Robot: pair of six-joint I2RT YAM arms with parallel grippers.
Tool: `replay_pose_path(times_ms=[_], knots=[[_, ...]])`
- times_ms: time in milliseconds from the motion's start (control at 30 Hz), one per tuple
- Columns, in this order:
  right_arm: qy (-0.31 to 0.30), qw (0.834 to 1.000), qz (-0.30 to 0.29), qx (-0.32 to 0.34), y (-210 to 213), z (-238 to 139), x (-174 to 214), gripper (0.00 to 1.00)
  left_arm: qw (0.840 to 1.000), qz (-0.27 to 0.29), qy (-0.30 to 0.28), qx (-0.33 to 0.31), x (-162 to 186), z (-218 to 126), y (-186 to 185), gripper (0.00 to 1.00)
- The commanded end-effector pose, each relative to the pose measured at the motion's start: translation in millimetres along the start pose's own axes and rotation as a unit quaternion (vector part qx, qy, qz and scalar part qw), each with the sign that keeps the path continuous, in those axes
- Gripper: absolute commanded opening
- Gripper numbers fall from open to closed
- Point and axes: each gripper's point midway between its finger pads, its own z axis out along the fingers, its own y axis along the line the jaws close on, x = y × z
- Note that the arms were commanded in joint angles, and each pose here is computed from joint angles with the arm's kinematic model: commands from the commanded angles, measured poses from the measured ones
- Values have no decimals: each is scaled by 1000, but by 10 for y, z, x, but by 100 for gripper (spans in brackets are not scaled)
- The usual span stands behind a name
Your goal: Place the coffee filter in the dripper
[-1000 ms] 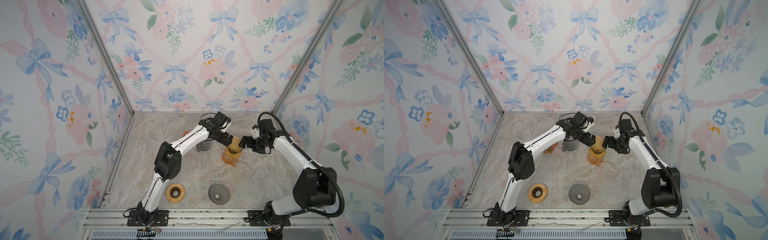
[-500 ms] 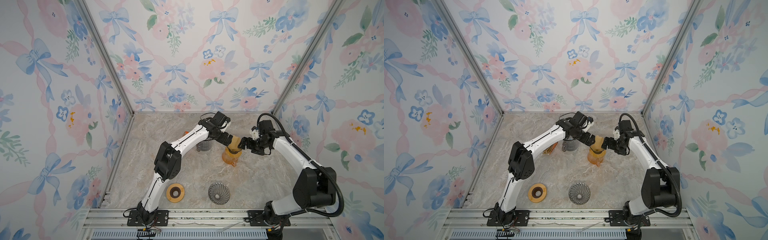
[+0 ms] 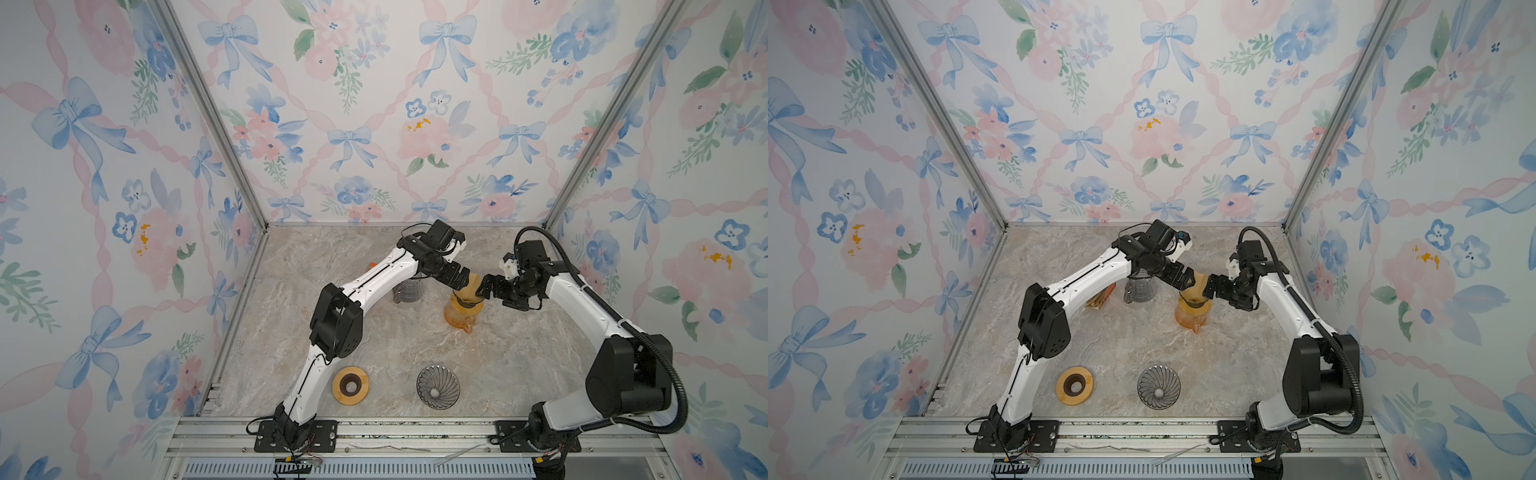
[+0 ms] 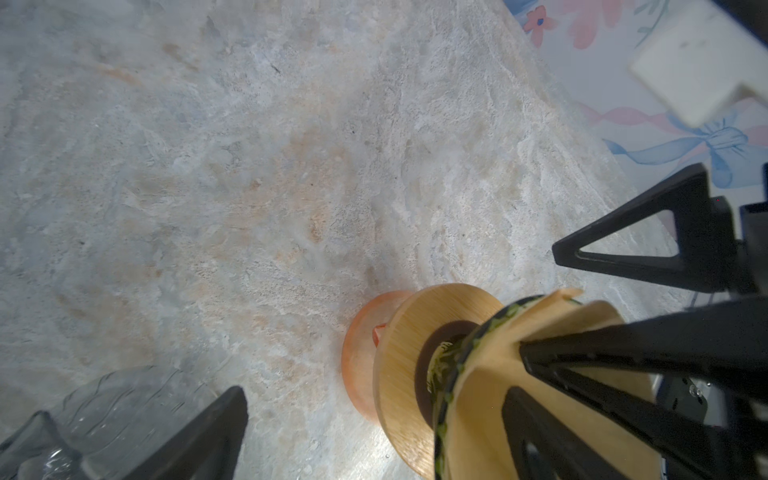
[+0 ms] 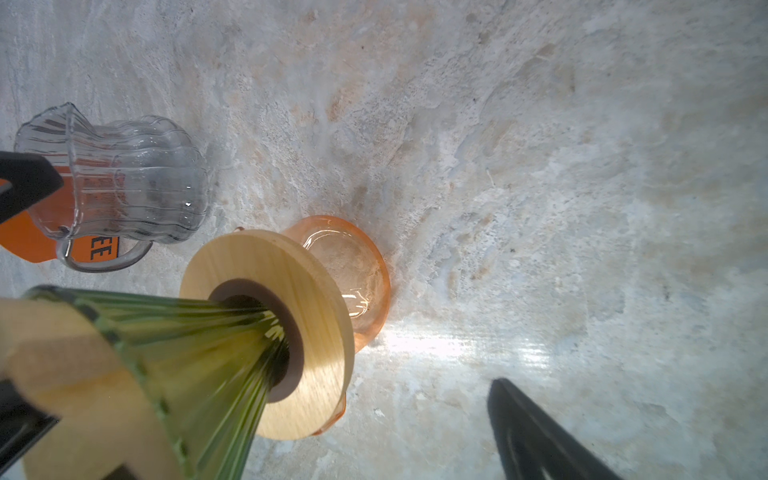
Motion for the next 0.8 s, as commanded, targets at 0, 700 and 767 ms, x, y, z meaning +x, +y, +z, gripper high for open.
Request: replay_pose_path(times_ms=[0,700,767], knots=[[12,1000,8,10,-72,37,55,96,1000,-6,7,2,14,72,24,98],[15,1000,15,12,-101,84,102,96,999,-20,17,-31,81,219,182,98],[11,1000,15,11,-90,62,81,96,999,-21,17,-28,80,213,173,98]])
